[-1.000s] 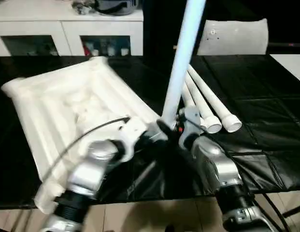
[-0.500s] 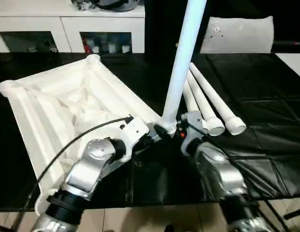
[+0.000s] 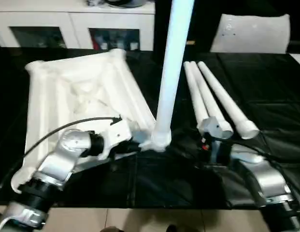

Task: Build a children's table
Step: Rotate leg to tighten

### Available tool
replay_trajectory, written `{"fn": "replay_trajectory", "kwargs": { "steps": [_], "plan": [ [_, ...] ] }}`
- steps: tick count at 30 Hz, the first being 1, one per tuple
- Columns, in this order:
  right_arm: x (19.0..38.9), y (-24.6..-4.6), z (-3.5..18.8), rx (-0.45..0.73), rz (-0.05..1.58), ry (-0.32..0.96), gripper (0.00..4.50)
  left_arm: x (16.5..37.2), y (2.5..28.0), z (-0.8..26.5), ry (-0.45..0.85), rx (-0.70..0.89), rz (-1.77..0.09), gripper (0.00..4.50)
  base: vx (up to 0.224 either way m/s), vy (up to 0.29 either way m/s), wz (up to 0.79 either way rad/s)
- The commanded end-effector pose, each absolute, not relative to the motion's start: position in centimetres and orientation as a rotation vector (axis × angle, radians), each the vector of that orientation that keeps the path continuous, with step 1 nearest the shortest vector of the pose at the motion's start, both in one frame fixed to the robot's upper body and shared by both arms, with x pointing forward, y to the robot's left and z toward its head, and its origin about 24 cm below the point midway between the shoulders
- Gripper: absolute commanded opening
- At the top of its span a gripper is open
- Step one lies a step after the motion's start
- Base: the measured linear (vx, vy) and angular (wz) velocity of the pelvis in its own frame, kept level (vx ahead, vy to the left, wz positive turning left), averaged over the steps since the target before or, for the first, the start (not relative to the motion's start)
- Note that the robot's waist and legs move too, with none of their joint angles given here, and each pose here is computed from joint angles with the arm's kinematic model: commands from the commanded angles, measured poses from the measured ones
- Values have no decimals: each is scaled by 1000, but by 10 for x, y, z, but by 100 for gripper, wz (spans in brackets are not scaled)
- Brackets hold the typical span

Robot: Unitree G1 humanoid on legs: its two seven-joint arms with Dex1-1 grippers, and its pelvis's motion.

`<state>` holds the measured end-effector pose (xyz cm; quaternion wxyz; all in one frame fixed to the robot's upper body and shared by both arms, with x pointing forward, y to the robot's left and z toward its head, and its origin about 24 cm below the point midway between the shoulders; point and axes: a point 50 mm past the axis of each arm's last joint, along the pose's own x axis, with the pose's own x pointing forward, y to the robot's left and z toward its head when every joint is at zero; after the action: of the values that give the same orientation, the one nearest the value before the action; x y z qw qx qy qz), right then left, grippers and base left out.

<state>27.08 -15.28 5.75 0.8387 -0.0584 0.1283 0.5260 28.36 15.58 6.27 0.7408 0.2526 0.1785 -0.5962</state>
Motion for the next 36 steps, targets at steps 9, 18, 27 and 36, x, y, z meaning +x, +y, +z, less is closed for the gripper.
{"fn": "replay_trajectory", "kwargs": {
  "steps": [9,18,27,36],
  "plan": [
    [269,-141,58,-200,1316,298,442,272,152,52,492,615,-1543,0,0,0,0],
    [276,-130,55,-197,1399,305,365,268,147,51,505,642,-1637,0,0,0,0],
    [275,-126,51,-187,1452,324,285,270,147,49,513,659,-1642,0,0,0,0],
    [261,-117,42,-94,1430,332,272,275,149,47,507,607,-1524,0,0,0,0]
  ]
}}
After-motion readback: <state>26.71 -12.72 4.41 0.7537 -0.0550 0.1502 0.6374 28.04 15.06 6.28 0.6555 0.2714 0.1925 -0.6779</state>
